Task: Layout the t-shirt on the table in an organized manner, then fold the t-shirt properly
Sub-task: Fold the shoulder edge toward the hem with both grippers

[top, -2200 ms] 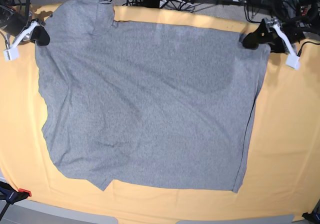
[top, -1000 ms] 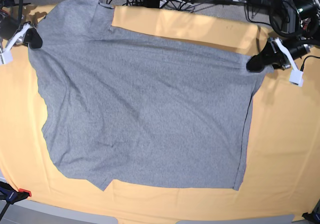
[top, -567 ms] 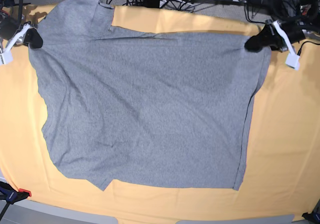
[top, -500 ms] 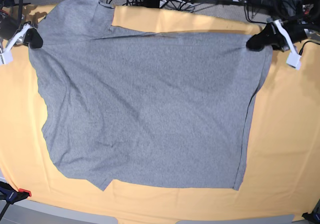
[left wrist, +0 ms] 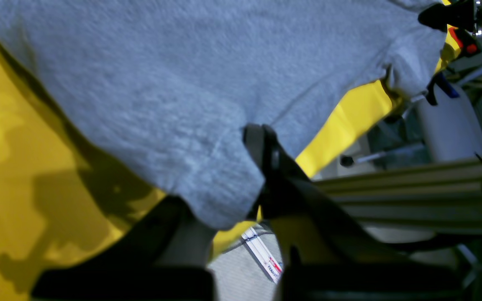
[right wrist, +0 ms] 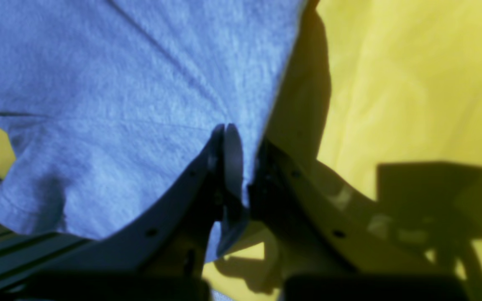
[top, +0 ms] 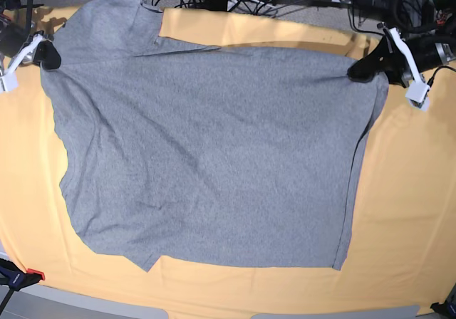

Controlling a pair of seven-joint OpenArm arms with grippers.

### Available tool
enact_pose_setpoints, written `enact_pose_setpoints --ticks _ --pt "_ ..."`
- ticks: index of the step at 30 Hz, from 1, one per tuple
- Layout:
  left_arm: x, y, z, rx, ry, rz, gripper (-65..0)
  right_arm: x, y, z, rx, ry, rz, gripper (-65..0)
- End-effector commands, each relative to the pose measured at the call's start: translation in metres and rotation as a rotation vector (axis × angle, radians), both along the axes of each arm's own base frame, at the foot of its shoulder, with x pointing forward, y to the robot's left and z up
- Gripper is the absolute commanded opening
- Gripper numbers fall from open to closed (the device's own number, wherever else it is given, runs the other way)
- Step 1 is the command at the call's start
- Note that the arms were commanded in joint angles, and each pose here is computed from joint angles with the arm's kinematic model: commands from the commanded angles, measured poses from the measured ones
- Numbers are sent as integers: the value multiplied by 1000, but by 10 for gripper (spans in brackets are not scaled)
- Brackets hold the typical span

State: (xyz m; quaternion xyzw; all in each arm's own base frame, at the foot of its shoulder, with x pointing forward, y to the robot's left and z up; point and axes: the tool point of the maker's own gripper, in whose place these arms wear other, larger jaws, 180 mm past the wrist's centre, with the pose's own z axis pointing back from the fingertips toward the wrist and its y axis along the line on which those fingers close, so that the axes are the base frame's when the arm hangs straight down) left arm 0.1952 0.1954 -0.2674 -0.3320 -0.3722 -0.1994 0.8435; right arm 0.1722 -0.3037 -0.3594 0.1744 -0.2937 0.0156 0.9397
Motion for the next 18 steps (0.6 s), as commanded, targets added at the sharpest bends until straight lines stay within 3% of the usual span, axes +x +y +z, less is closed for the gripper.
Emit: enact_pose_setpoints --ticks 1,11,18 --pt "15 -1 22 -27 -93 2 -650 12 -6 14 -21 -51 7 -650" --pt "66 11 58 50 -284 53 -650 54 -5 41 -18 -180 6 -650" --pt "77 12 72 49 -338 58 -650 68 -2 53 2 -234 8 -650"
